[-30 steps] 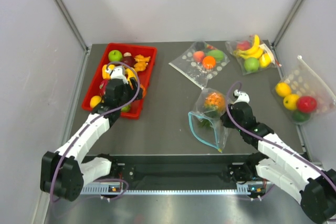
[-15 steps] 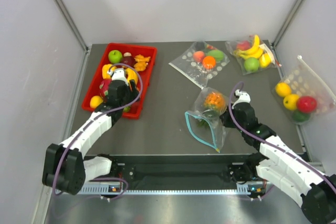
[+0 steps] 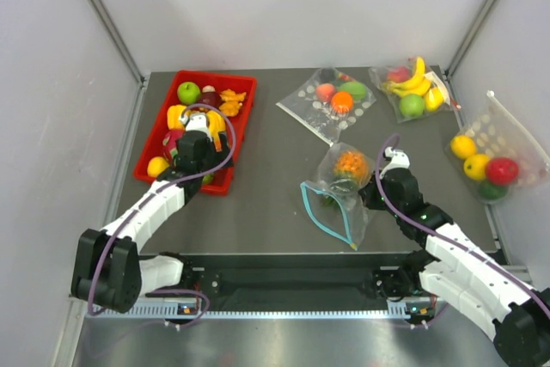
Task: Open the zip-top bag and remove the fake food
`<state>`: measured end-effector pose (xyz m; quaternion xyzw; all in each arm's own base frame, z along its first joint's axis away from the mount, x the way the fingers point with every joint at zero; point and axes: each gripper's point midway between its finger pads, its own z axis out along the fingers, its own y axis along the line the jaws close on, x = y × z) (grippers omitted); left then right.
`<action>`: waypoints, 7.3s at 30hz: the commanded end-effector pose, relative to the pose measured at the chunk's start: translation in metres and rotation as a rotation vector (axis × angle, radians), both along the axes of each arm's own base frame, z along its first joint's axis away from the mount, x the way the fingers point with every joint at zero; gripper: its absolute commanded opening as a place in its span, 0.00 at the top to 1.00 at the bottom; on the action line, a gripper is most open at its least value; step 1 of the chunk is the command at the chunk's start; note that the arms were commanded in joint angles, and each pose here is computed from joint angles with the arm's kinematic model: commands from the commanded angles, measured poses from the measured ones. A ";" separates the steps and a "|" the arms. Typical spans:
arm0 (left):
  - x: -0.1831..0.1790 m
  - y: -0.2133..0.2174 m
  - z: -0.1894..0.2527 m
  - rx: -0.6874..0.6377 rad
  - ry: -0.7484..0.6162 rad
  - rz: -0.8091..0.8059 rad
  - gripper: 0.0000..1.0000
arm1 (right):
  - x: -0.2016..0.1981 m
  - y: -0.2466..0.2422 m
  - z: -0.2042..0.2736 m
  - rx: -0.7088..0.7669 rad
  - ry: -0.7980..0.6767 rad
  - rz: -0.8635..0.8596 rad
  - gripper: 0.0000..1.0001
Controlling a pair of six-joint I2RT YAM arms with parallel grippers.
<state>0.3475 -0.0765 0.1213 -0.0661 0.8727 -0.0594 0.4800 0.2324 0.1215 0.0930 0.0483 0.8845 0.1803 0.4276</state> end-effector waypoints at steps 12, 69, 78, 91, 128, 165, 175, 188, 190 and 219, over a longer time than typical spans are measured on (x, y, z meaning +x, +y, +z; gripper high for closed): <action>-0.019 -0.047 0.080 -0.025 -0.248 -0.212 0.01 | 0.012 0.010 0.022 0.054 -0.044 0.020 1.00; -0.177 -0.279 0.000 -0.098 -0.333 -1.153 0.09 | -0.007 0.036 0.069 0.228 -0.089 0.130 1.00; -0.152 -0.281 -0.008 0.015 -0.366 -1.117 0.11 | -0.012 0.031 0.077 0.225 -0.100 0.126 1.00; -0.144 -0.309 0.004 -0.046 -0.403 -1.151 0.14 | -0.014 0.029 0.076 0.224 -0.104 0.121 1.00; -0.144 -0.298 -0.033 0.031 -0.260 -1.114 1.00 | -0.002 0.022 0.052 0.157 -0.083 0.078 1.00; -0.221 -0.231 0.025 -0.077 -0.182 -1.260 1.00 | 0.028 -0.005 0.029 0.008 -0.070 -0.047 1.00; -0.228 -0.226 0.040 -0.126 -0.194 -1.255 1.00 | 0.048 -0.008 0.025 -0.009 -0.064 -0.065 1.00; -0.207 -0.209 0.099 -0.137 -0.336 -1.109 1.00 | 0.058 -0.023 0.021 -0.004 -0.059 -0.091 1.00; -0.203 -0.207 0.105 -0.129 -0.344 -1.090 1.00 | 0.058 -0.025 0.022 -0.003 -0.062 -0.090 1.00; 0.085 -0.027 0.145 0.008 -0.411 -0.291 1.00 | 0.032 -0.019 0.033 0.055 -0.089 -0.022 1.00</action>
